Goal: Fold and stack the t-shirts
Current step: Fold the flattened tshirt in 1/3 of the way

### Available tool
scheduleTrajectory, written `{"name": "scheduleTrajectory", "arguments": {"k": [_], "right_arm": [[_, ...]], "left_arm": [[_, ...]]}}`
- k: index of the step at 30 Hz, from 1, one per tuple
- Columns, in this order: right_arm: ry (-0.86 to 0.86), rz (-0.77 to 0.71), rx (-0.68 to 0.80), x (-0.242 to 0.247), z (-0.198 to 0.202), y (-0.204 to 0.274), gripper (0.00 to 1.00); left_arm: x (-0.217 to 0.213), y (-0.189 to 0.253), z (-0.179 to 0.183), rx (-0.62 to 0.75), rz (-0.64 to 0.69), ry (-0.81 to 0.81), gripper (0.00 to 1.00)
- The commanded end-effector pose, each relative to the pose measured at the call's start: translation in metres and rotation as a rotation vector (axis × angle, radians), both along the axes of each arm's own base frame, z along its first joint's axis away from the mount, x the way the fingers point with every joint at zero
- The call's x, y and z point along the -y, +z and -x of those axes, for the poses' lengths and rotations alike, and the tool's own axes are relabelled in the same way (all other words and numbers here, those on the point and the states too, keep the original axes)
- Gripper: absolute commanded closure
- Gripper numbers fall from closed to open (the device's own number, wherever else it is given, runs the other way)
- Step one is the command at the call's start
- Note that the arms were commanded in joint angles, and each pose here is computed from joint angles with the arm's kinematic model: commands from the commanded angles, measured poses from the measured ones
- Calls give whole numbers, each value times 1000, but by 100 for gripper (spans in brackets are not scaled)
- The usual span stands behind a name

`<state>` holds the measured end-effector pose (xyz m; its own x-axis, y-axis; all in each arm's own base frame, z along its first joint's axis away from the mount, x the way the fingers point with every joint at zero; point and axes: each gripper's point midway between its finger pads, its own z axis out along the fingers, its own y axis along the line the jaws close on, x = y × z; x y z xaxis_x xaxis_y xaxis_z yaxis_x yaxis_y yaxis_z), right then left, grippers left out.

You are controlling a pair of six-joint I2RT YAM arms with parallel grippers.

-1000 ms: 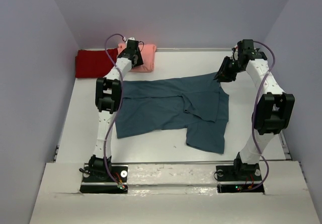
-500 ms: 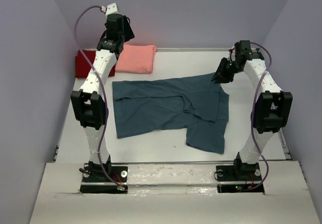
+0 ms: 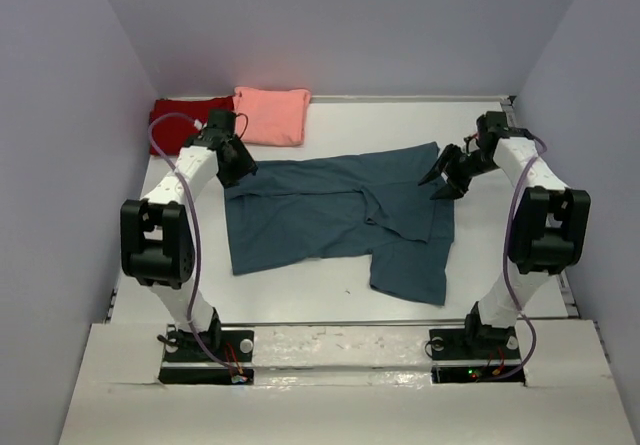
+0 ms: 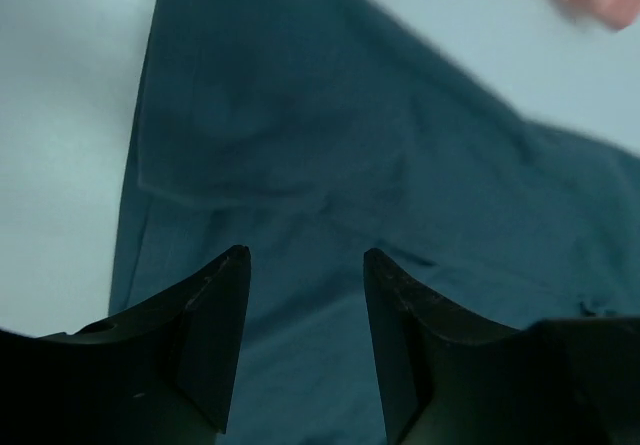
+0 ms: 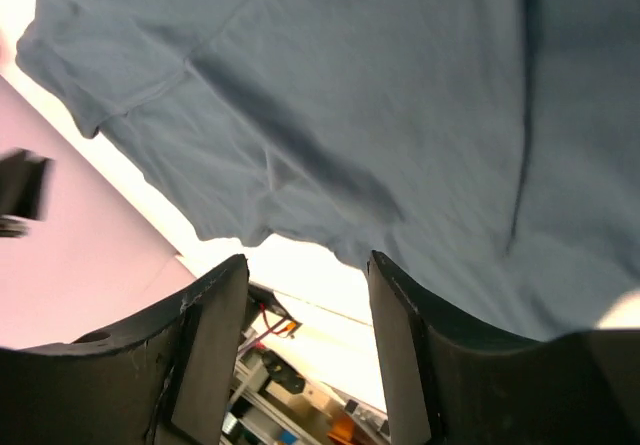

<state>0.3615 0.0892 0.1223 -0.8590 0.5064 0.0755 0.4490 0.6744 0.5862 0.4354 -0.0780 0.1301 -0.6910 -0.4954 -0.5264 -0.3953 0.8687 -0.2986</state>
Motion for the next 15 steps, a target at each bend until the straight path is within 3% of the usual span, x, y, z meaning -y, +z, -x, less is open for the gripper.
{"name": "scheduleTrajectory", "arguments": {"k": [1,2,3,4,10,15], "right_arm": [[-20,-19,44,-2,29,40,41],[-27,23,73,3,35,46,34],[-27,58,87,8,39,48,33],[4,102,109,10,44,50,23],[83,320,226,10,73,66,21],[64,387,75,17,137,31,20]], "left_arm": [[4,38,54,9,193,44,41],[4,40,61,5,197,40,40],[5,41,67,-1,203,39,40],[5,43,81,-13,213,38,40],[13,30,134,-117,256,18,39],[16,19,172,-221,243,9,40]]}}
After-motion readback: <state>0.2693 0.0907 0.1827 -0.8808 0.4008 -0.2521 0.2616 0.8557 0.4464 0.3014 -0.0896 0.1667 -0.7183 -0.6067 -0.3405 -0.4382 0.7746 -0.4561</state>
